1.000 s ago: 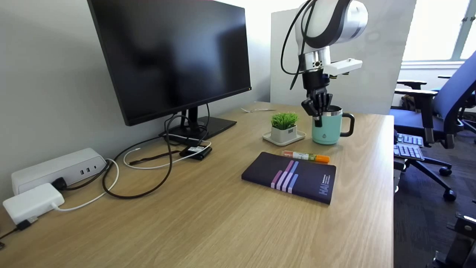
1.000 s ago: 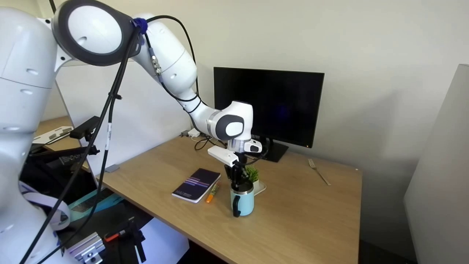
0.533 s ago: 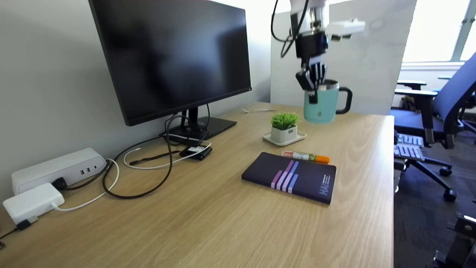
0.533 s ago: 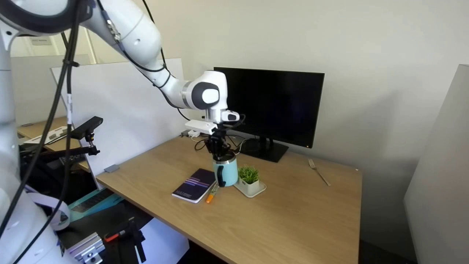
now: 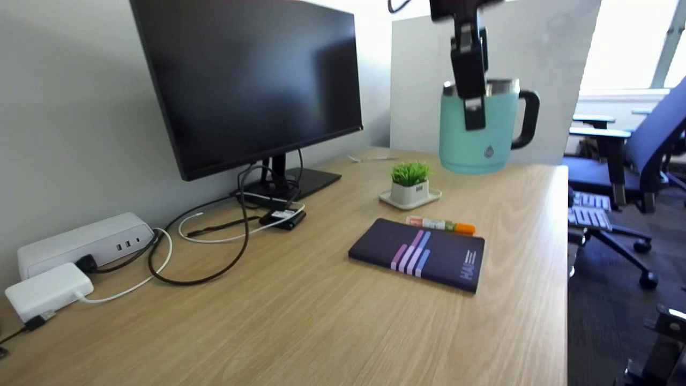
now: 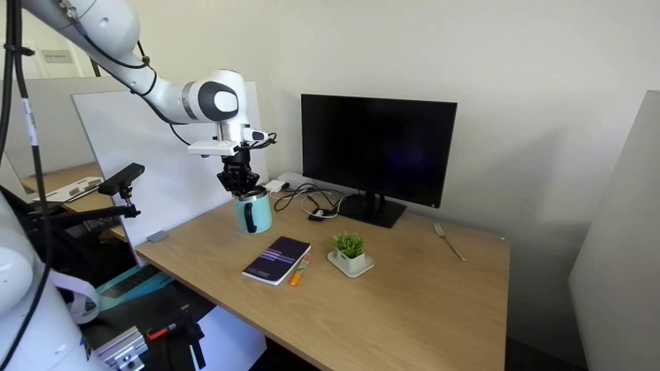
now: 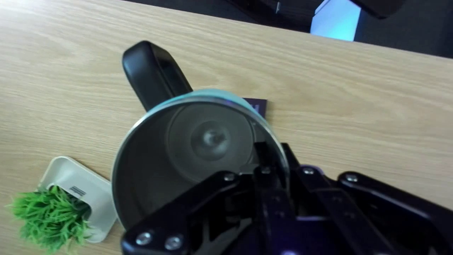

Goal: Pick up the mug, put it on the book, then put the marker in the mug

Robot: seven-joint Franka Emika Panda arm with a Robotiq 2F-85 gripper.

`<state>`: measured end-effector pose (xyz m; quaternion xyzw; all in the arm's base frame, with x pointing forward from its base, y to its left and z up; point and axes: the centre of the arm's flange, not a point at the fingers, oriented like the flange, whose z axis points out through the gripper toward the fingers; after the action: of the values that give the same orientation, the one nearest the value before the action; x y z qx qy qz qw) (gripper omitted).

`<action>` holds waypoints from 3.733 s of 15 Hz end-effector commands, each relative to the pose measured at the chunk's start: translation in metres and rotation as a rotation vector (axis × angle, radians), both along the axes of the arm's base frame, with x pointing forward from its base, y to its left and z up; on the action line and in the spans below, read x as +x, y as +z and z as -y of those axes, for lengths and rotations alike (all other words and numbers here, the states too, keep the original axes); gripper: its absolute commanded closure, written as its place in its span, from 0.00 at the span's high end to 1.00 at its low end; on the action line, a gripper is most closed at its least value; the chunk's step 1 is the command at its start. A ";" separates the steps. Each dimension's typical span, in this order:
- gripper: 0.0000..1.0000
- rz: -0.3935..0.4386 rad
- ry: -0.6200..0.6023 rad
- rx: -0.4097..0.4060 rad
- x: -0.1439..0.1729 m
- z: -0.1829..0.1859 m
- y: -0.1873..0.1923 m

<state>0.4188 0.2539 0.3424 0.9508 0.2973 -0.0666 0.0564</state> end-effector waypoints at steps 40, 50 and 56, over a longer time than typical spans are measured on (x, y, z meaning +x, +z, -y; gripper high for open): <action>0.34 -0.074 -0.105 0.045 0.115 -0.026 -0.166; 0.96 -0.024 -0.080 0.020 0.100 -0.035 -0.105; 1.00 0.056 -0.048 -0.049 0.060 -0.031 0.021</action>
<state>0.5133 0.3013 0.3194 0.9615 0.2630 -0.0494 0.0621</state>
